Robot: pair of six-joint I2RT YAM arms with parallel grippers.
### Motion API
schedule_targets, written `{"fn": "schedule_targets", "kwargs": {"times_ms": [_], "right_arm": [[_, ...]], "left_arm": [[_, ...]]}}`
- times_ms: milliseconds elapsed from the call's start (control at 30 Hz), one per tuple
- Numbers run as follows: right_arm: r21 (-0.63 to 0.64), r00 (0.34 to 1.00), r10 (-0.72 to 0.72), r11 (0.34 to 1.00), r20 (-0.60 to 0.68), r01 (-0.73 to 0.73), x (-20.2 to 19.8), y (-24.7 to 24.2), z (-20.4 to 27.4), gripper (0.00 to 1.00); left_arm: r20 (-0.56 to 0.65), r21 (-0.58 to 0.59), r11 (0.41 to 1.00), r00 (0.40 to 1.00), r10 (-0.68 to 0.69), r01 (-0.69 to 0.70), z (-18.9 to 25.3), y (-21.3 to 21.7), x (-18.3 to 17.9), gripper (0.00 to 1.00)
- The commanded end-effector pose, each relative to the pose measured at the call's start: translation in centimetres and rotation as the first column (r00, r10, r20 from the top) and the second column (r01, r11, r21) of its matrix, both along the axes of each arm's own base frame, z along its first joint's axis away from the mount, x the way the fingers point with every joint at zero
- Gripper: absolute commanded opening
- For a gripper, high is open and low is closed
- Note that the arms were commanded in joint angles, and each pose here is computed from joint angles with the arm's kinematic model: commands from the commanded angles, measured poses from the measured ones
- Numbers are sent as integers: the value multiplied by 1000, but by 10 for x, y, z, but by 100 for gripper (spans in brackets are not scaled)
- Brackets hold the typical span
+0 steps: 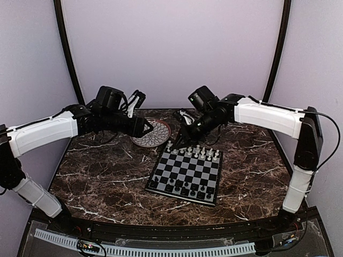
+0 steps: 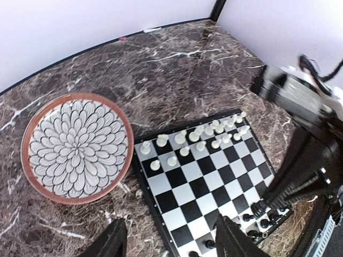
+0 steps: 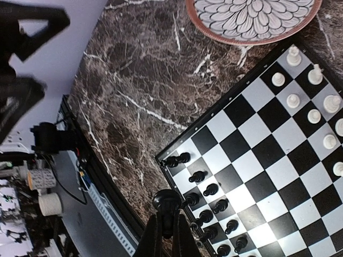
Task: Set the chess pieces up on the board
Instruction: Place the knight on the chessboard.
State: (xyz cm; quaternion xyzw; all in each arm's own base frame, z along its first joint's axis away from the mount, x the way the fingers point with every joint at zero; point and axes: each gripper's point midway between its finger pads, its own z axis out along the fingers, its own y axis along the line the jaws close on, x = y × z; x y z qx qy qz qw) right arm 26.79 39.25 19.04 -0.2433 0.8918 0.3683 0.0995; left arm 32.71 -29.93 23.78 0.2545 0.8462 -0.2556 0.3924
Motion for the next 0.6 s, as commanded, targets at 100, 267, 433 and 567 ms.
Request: {"fn": "schedule_targets", "kwargs": {"times_ms": [100,267,433,567], "right_arm": [[-244,971,172,961,164,-129,-37,22,-19,0],[-377,921,325,897,214,-229,-71,45,-40,0],[-489,873,435,824,220,-287,-89,57,-61,0],[-523,860,460,800,222,-293,-96,62,-69,0]], "left_arm": [[-65,49,976,974,217,-214,-18,49,8,59],[-100,40,961,955,278,-275,-21,63,8,59],[-112,43,956,949,295,-292,-23,72,1,59],[-123,47,953,945,304,-300,-23,78,-4,59]]}}
